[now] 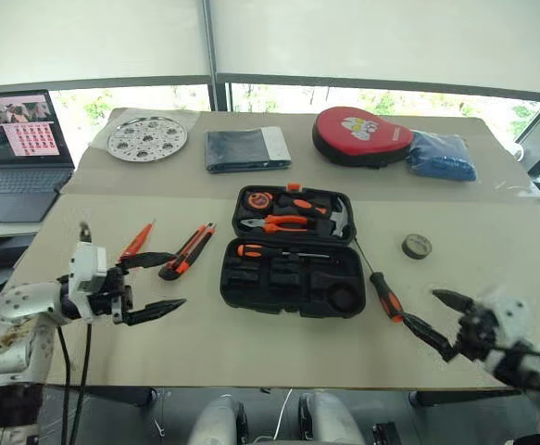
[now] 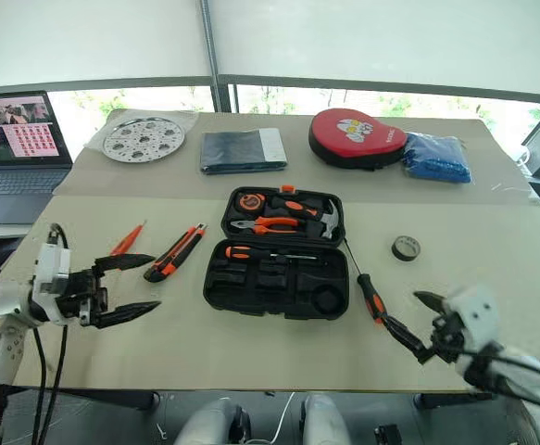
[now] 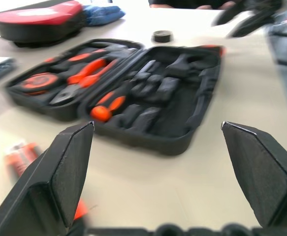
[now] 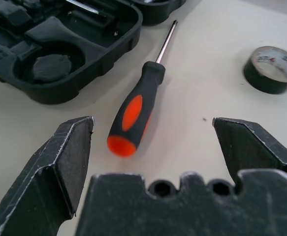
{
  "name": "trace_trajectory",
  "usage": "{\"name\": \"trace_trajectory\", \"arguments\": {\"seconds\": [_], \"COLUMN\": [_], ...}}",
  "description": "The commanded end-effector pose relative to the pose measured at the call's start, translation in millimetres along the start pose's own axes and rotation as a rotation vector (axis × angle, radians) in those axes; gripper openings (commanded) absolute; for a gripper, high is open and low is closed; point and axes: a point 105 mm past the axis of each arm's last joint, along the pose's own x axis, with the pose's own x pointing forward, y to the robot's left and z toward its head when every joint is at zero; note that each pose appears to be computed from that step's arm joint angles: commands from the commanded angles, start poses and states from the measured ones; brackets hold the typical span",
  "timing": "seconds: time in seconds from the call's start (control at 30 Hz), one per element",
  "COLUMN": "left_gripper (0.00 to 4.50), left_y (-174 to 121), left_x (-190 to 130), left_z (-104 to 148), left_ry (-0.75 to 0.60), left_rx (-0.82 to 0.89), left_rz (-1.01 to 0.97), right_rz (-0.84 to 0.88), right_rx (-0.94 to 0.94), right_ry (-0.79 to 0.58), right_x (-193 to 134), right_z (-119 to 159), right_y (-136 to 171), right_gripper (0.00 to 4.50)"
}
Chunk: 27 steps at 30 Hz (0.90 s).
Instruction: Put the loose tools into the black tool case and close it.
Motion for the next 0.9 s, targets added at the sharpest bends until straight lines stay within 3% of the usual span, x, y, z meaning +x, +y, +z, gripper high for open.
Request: {"name": "trace_trajectory", "arguments": {"seconds": [0.03, 0.07, 0.1, 0.23, 0.4, 0.47, 0.67, 0.83, 0.9], "left_gripper": [4.44, 4.44, 4.5, 4.5, 4.5, 4.5, 4.5, 4.5, 4.5], "left_y": [-8.7, -11.2, -13.9, -19.7, -25.6, -26.8, -16.7, -13.9, -14.9], "left_x": [13.7, 16.8, 19.8, 27.5, 33.6, 36.5, 29.3, 7.4, 0.4], "left_z": [16.3, 17.5, 18.4, 23.8, 32.3, 35.7, 29.2, 11.3, 5.2], "left_ry": [-0.045, -0.048, -0.05, -0.064, -0.094, -0.114, -0.116, -0.064, -0.041], "left_rx": [0.038, 0.039, 0.039, 0.069, 0.092, 0.086, 0.038, -0.013, -0.023], "left_rz": [-0.054, -0.071, -0.09, -0.14, -0.197, -0.196, -0.045, 0.097, 0.136], "right_rz": [-0.019, -0.014, -0.01, -0.035, -0.148, -0.181, 0.012, 0.305, 0.368], "right_rx": [0.005, 0.01, 0.028, 0.024, 0.009, -0.036, -0.356, -0.52, -0.559], "right_ry": [0.091, 0.096, 0.113, 0.153, 0.098, 0.015, -0.173, -0.259, -0.234], "right_x": [15.1, 20.8, 25.7, 33.9, 28.8, 23.9, 12.6, 34.4, 50.3], "right_z": [-6.8, -6.0, -7.3, -9.8, 0.2, 12.8, 64.1, 103.6, 109.0], "right_y": [-3.6, -2.5, -1.2, -3.8, -21.7, -27.5, -17.7, 17.4, 26.8], "right_gripper": [4.5, 4.5, 3.99, 2.78, 1.15, 1.1, 1.09, 1.09, 1.09]}}
